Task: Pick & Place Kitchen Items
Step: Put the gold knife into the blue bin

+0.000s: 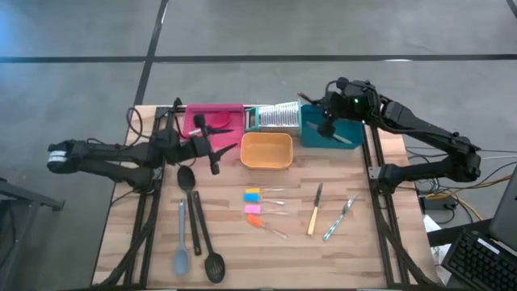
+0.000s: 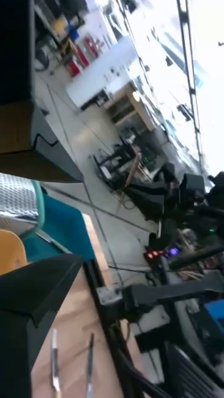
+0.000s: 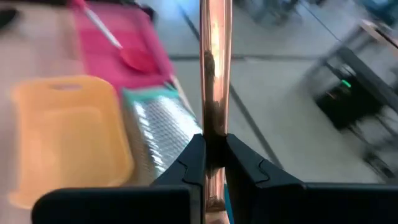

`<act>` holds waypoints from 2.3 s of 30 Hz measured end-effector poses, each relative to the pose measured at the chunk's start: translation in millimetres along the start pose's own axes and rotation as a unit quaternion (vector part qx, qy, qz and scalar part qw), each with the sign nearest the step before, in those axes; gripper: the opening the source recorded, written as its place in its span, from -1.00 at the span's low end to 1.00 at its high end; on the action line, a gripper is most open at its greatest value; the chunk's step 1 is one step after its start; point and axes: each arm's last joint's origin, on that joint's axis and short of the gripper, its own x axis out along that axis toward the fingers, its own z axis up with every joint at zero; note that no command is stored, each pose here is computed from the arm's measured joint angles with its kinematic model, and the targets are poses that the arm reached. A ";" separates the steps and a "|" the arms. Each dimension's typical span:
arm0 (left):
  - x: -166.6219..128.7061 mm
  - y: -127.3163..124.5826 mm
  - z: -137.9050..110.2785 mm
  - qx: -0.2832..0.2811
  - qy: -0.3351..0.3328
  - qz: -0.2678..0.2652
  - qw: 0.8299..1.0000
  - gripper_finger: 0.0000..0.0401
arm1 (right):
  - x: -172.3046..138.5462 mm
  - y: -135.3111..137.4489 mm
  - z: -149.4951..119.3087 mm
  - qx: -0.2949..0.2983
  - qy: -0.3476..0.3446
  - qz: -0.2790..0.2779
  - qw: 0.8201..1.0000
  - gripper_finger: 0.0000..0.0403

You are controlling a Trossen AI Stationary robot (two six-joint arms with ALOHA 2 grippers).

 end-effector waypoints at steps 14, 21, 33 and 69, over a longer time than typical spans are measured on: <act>7.0 -5.0 0.2 -0.071 -0.048 -0.054 0.995 0.01 | -12.3 67.3 -28.2 -0.015 -0.322 0.068 0.944 -0.88; 39.8 -24.8 -16.6 -0.081 -0.090 -0.085 0.989 0.01 | -22.6 99.8 -44.6 -0.032 -0.481 0.144 0.864 -0.88; 114.6 -57.6 -34.1 -0.132 -0.113 -0.166 0.971 0.01 | -32.3 136.4 -61.7 -0.042 -0.526 0.208 0.823 -0.88; 194.2 -68.2 -15.7 -0.114 -0.054 -0.197 0.972 -0.04 | -26.0 141.8 -61.2 -0.039 -0.507 0.175 0.843 -0.88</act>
